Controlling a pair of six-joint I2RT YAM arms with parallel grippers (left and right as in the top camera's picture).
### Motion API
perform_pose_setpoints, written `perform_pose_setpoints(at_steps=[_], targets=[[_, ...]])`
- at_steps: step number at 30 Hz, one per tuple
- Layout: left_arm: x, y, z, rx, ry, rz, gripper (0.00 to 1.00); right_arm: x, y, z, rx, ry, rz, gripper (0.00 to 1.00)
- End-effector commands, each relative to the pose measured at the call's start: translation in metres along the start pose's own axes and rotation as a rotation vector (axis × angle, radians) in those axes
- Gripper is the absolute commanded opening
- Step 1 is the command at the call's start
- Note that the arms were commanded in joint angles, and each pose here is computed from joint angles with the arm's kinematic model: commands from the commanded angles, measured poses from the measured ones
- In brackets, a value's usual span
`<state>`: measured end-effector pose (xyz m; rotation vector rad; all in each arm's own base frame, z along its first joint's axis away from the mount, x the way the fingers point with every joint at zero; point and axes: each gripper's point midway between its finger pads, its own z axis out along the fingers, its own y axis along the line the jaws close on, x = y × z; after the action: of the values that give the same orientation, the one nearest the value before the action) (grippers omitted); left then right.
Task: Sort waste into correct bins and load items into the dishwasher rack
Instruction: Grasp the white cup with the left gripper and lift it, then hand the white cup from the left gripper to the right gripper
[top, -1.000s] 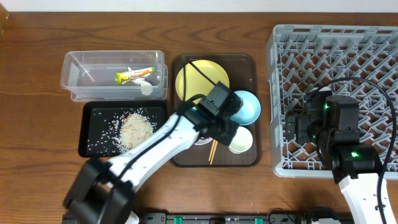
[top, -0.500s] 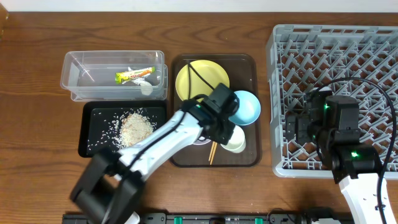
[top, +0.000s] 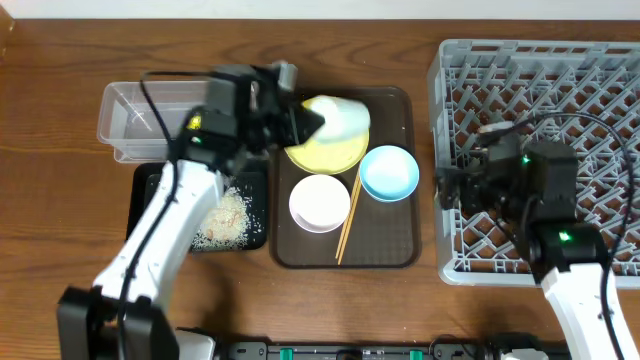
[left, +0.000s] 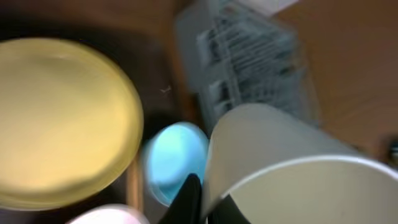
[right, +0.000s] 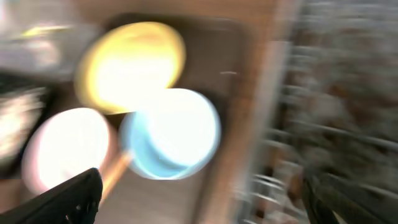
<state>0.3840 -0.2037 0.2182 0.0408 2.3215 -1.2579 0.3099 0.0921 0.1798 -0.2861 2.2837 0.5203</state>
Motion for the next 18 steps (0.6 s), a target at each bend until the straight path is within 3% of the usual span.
perform_pose_setpoints(at_steps=[1,7,11,18], targets=[[0.019,-0.034,0.003,0.299,0.204,-0.197,0.06,-0.002,0.065,-0.002,-0.41,0.007,-0.066,0.99],[0.049,-0.052,0.013,0.48,0.415,-0.251,0.06,-0.008,0.088,0.011,-0.652,-0.015,-0.093,0.99],[0.064,-0.062,0.021,0.495,0.469,-0.247,0.06,-0.022,0.099,0.011,-0.792,-0.086,-0.145,0.99],[0.083,-0.077,0.029,0.508,0.523,-0.227,0.06,-0.042,0.108,0.008,-0.863,-0.161,-0.19,0.98]])
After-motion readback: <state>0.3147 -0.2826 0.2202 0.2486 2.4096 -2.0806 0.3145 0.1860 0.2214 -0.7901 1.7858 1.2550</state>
